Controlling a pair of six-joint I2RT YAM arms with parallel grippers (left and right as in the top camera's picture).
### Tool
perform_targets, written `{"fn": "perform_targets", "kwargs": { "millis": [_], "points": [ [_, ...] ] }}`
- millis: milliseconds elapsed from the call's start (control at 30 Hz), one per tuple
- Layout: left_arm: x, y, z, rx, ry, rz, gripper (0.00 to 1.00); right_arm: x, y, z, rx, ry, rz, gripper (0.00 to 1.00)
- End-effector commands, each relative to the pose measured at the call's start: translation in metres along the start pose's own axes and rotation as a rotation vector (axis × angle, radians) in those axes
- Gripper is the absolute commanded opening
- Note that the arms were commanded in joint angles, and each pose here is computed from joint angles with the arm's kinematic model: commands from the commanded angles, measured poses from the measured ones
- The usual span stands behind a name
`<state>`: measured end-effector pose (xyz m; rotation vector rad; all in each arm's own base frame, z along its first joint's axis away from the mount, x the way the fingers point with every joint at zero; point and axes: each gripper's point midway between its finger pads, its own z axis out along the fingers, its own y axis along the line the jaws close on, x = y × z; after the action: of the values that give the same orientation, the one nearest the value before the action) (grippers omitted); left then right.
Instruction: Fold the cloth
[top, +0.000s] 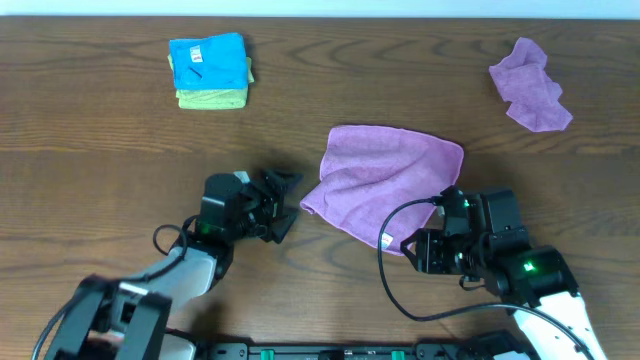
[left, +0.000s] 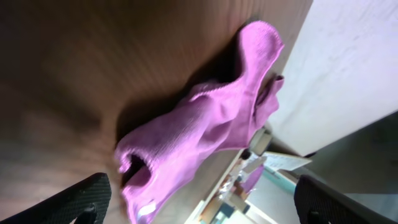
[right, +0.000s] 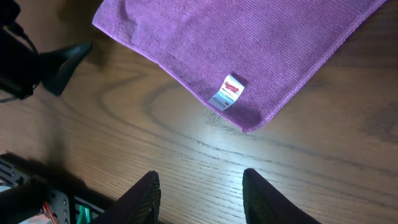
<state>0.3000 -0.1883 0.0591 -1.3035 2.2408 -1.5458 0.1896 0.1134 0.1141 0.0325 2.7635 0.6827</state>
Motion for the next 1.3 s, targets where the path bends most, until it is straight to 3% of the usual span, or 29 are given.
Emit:
{"fn": "perform_targets", "kwargs": {
  "millis": [0,1267],
  "points": [
    [-0.006,0.004,0.008,0.003,-0.014,-0.06,0.96,-0.001,-0.003,-0.001,0.01,-0.009,0.016,0.43],
    [0.021,-0.006,0.023,0.064,0.126,-0.055,1.0,-0.001,-0.01,0.003,0.044,0.0,0.023,0.4]
  ]
}}
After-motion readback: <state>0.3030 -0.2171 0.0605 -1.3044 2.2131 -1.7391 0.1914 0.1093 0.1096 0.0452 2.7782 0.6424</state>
